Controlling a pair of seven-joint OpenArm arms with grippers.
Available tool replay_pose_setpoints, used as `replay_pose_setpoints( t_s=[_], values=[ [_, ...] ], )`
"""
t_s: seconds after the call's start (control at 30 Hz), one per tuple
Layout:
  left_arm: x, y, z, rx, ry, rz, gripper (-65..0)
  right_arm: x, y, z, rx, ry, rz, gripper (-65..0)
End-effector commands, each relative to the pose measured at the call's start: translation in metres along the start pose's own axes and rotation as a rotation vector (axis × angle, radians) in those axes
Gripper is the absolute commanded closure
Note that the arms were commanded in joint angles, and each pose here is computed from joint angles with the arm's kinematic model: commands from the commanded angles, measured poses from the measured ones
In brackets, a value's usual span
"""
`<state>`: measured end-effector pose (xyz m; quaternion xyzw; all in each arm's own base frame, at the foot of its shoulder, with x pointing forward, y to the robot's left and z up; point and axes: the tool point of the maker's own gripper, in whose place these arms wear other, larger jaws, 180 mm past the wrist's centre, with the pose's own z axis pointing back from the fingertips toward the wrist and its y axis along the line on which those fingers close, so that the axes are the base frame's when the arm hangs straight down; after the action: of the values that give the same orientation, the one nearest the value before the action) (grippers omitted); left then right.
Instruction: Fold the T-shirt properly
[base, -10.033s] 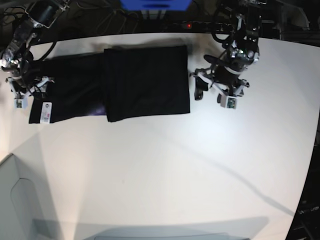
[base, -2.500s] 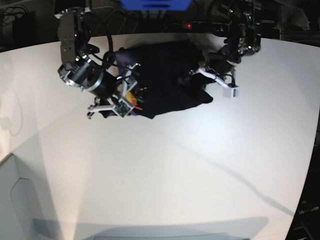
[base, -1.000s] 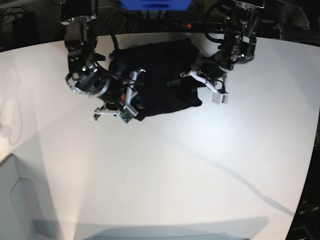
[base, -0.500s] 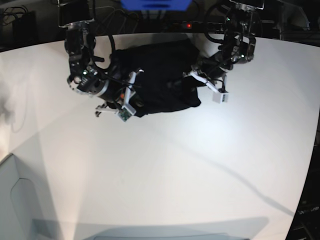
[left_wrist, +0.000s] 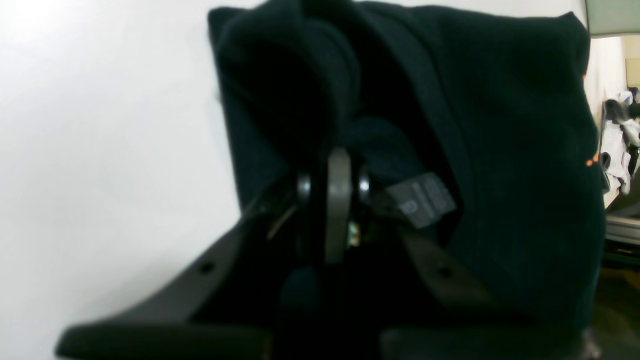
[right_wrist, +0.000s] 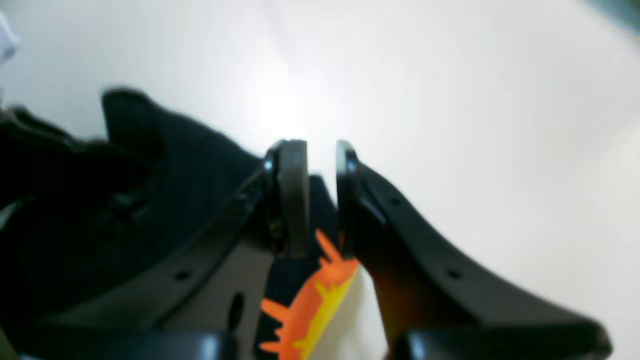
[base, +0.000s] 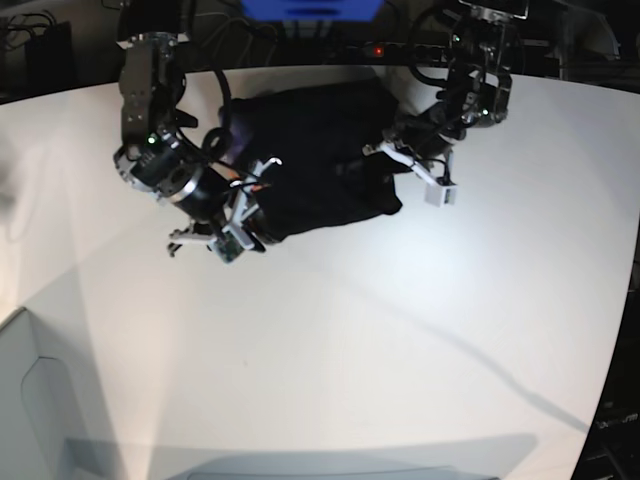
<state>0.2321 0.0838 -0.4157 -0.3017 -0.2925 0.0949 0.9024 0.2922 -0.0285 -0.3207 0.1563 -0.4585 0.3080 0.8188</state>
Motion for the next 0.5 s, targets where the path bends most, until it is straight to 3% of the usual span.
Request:
replay_pose_setpoints(
  t_s=[0.0,0.2,0.37,0.47],
  values=[
    [0.001,0.003,0.002,0.013,0.002,-0.013,0.0,0.007,0.002,-0.003,0.021,-0.036,-0.003,-8.8],
    [0.001,0.003,0.003,0.015,0.004,-0.014,0.0,-0.028,-0.001,-0.039,0.071,0.012,-0.131,-8.5],
    [-0.001,0.004,0.003,0.016,0.006,-0.013,0.0,-0.040,-0.024,-0.032,0.010,0.016,-0.175,-8.5],
    [-0.001,0.004,0.003,0.016,0.006,-0.013,0.0,-0.021,-0.043,-0.013,-0.059,-0.037,-0.145,-8.5]
  ],
)
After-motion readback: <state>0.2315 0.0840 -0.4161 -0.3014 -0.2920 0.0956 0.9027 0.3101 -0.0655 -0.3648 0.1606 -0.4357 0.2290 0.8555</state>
